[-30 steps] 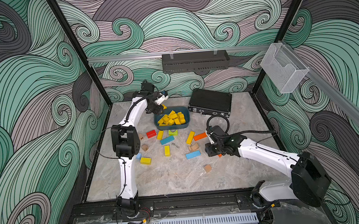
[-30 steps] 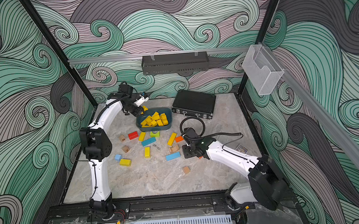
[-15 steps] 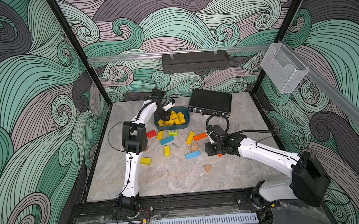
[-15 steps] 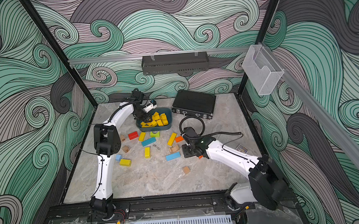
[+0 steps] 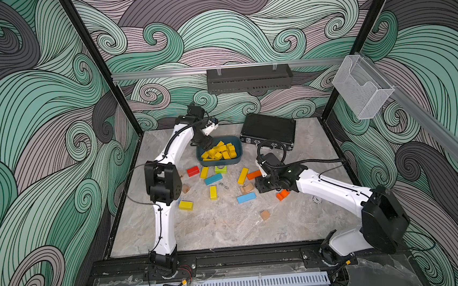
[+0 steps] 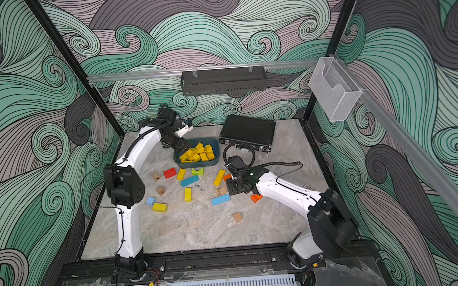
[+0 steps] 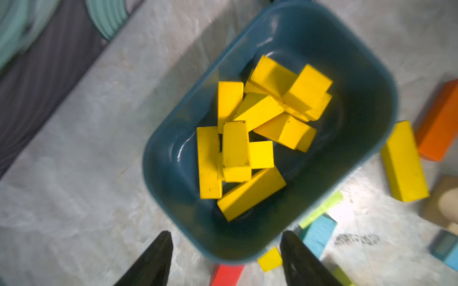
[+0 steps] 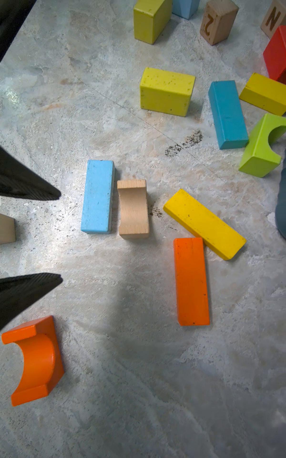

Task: Pick out the yellow building blocks
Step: Place the building block in the storage box, then pick up the building block from the center of the board.

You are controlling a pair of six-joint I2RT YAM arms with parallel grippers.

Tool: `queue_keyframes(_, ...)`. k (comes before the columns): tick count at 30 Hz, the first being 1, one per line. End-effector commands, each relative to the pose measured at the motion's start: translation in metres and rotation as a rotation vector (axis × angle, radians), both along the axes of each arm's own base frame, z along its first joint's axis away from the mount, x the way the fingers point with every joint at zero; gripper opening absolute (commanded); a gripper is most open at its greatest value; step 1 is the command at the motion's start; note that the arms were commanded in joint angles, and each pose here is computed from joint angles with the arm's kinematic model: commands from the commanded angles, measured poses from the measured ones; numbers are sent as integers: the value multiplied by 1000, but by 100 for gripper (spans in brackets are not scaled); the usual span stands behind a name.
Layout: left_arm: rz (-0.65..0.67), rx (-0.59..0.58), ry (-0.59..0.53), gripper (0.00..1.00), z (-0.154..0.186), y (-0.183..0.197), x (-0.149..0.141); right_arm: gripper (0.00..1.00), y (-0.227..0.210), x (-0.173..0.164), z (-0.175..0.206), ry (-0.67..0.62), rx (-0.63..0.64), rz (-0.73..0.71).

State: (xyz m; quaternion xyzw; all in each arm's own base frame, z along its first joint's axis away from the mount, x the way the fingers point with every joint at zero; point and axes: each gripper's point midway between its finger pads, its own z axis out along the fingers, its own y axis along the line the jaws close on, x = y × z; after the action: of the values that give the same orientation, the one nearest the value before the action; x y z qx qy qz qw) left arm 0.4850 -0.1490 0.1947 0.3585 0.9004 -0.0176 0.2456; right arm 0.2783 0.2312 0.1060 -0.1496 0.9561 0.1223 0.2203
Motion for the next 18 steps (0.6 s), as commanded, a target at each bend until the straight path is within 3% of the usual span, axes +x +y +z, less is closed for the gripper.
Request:
queue_keyframes(1, 53, -63, -90, 72, 75, 13, -47, 50, 10, 4, 5, 0, 16, 28)
queue_keyframes(9, 104, -146, -270, 89, 128, 47, -143, 50, 22, 10, -2, 12, 45, 24)
queue_keyframes(13, 175, -126, -298, 91, 120, 76, -180, 50, 26, 15, -5, 12, 42, 23)
queue_keyframes(18, 245, -98, -279, 94, 87, 106, -214, 50, 31, 22, -10, 15, 37, 16)
